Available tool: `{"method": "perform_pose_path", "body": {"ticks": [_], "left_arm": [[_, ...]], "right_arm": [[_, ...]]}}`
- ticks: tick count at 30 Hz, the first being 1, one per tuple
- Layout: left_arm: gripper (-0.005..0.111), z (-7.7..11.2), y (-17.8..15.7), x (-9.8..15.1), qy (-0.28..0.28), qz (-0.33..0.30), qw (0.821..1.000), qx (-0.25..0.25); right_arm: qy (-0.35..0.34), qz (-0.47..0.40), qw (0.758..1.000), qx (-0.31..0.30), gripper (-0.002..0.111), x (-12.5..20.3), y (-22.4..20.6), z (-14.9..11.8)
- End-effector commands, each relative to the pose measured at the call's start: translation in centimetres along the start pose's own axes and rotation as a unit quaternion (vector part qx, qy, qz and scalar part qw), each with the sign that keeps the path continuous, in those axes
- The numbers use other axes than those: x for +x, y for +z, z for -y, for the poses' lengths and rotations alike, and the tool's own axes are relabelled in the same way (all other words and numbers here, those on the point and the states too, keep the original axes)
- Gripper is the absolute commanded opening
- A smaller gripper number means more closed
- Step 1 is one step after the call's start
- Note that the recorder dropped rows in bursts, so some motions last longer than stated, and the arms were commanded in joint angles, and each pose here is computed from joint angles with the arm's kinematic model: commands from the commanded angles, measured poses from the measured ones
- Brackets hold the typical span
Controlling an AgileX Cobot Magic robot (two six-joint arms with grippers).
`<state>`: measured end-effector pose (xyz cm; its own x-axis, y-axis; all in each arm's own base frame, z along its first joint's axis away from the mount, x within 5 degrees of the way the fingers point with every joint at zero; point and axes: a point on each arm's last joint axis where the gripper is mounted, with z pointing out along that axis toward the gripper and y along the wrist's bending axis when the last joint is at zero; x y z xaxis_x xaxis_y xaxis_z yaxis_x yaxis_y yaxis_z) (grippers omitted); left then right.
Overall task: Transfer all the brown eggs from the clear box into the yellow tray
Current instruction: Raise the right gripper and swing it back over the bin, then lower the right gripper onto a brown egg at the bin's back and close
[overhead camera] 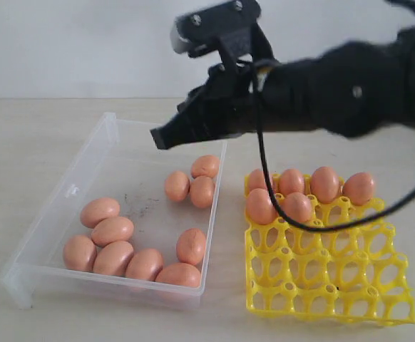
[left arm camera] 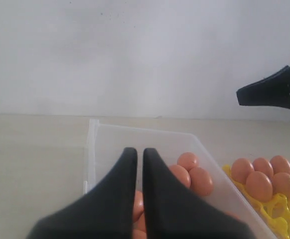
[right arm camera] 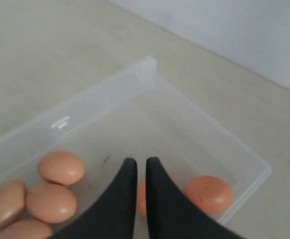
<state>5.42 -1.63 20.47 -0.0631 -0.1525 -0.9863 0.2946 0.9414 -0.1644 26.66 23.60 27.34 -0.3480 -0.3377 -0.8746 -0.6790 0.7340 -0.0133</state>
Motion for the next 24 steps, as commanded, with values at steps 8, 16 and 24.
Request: {"method": "perform_pose_path", "body": {"ticks": [8,16,24], "left_arm": [[0.004,0.0,0.0,0.1,-0.005,0.0,1.0,0.004],[0.004,0.0,0.0,0.1,-0.005,0.0,1.0,0.004],[0.004,0.0,0.0,0.1,-0.005,0.0,1.0,0.004]], "right_arm": [[0.038,-0.278,0.959,-0.042,0.0,-1.9,6.1,-0.6],[0.043,-0.31,0.95,-0.022,0.0,0.7,11.4,-0.2],[0.066,-0.318,0.946,0.015,0.034,0.9,15.2,0.4]]}}
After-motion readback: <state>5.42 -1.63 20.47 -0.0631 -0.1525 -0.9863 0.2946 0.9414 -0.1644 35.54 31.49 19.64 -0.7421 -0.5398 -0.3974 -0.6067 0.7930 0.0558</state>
